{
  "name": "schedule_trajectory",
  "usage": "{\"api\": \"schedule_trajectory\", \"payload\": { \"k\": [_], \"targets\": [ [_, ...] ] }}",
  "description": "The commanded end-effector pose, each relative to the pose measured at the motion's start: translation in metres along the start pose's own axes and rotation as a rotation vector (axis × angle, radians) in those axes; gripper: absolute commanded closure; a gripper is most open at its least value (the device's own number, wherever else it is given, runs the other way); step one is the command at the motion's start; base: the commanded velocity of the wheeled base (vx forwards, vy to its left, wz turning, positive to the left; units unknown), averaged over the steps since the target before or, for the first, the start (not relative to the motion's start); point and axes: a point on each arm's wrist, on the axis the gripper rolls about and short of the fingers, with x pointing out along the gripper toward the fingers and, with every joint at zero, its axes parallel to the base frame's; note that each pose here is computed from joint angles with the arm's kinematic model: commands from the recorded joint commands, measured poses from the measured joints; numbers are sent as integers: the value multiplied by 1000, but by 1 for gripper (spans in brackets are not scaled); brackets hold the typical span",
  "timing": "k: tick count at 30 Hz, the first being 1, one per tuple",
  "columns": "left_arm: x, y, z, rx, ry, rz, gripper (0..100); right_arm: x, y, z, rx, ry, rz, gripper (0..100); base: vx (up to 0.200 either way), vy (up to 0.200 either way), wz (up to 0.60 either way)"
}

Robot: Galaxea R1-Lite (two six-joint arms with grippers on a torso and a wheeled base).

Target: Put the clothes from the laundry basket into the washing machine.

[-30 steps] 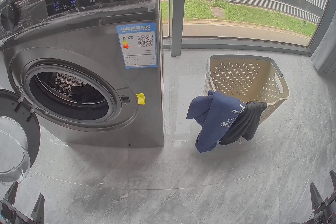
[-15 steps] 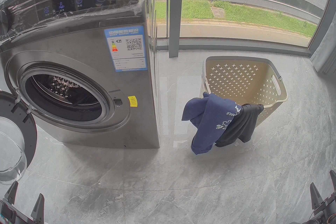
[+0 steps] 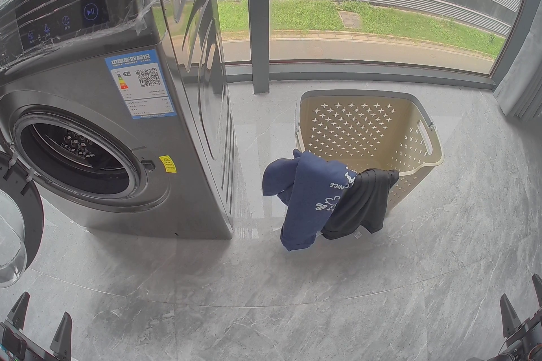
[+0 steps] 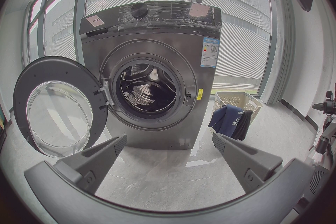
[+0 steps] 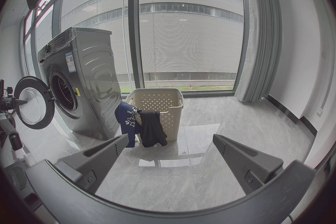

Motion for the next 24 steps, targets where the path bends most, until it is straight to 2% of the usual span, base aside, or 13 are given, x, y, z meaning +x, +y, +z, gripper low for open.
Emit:
{"api": "schedule_trajectory", "payload": {
  "k": [1,18,24],
  "targets": [
    [1,0,-5,0,9,3,0,1,0,-4,0,12,0,0,0,-200,0],
    [1,0,-5,0,9,0,0,1,0,-4,0,12,0,0,0,-200,0],
    [1,0,-5,-1,9,1,0,1,0,-4,0,12,0,0,0,0,0]
  ]
}}
